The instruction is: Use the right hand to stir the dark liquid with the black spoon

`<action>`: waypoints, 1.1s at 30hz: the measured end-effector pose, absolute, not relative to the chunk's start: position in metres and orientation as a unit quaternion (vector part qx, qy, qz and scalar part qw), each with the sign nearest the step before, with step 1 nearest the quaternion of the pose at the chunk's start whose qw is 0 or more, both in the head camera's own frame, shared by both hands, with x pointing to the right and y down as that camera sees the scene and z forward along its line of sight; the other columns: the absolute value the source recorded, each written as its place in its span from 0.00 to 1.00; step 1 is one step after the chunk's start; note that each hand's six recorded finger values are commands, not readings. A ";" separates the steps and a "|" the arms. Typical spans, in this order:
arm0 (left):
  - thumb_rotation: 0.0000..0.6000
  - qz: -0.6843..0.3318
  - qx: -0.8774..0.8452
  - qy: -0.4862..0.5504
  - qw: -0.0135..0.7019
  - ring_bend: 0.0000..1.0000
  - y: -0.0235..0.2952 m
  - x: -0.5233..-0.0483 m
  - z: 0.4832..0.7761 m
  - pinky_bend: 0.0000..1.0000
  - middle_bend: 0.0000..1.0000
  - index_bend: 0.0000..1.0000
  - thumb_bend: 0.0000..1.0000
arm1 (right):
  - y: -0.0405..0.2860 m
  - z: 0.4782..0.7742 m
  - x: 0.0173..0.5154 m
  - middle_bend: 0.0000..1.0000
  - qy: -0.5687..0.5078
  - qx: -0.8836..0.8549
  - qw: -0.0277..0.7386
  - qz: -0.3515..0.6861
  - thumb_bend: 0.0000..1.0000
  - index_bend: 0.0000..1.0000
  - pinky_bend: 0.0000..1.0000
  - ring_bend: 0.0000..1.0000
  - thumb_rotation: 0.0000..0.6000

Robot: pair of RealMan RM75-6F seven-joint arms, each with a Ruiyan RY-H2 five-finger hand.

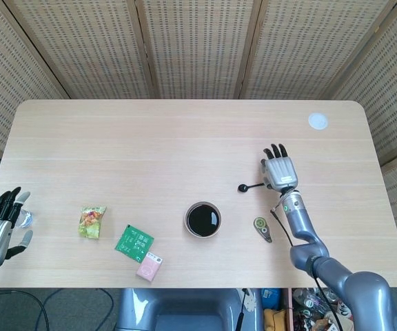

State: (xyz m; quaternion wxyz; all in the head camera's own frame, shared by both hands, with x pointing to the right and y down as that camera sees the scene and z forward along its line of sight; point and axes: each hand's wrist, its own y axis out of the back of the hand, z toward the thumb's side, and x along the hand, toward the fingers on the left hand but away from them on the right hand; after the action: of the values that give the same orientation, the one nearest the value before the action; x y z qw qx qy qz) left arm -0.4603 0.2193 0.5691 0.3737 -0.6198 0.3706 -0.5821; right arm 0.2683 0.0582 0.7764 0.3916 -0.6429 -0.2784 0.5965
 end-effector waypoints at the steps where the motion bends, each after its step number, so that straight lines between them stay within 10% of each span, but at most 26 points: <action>1: 1.00 -0.582 -0.620 0.371 0.374 0.00 0.219 -0.460 0.569 0.00 0.00 0.00 0.39 | 0.059 0.778 0.268 0.25 -0.276 -0.643 0.391 0.598 0.52 0.55 0.00 0.00 1.00; 33: 1.00 -0.590 -0.614 0.370 0.371 0.00 0.224 -0.466 0.569 0.00 0.00 0.00 0.38 | 0.078 0.806 0.262 0.25 -0.208 -0.645 0.407 0.612 0.52 0.55 0.00 0.00 1.00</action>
State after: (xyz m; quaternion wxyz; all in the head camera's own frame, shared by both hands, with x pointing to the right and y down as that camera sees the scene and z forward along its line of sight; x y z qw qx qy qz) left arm -0.4664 0.2242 0.5686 0.3707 -0.6145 0.3696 -0.5902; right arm 0.2616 0.0776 0.8064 0.4073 -0.6449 -0.2082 0.6123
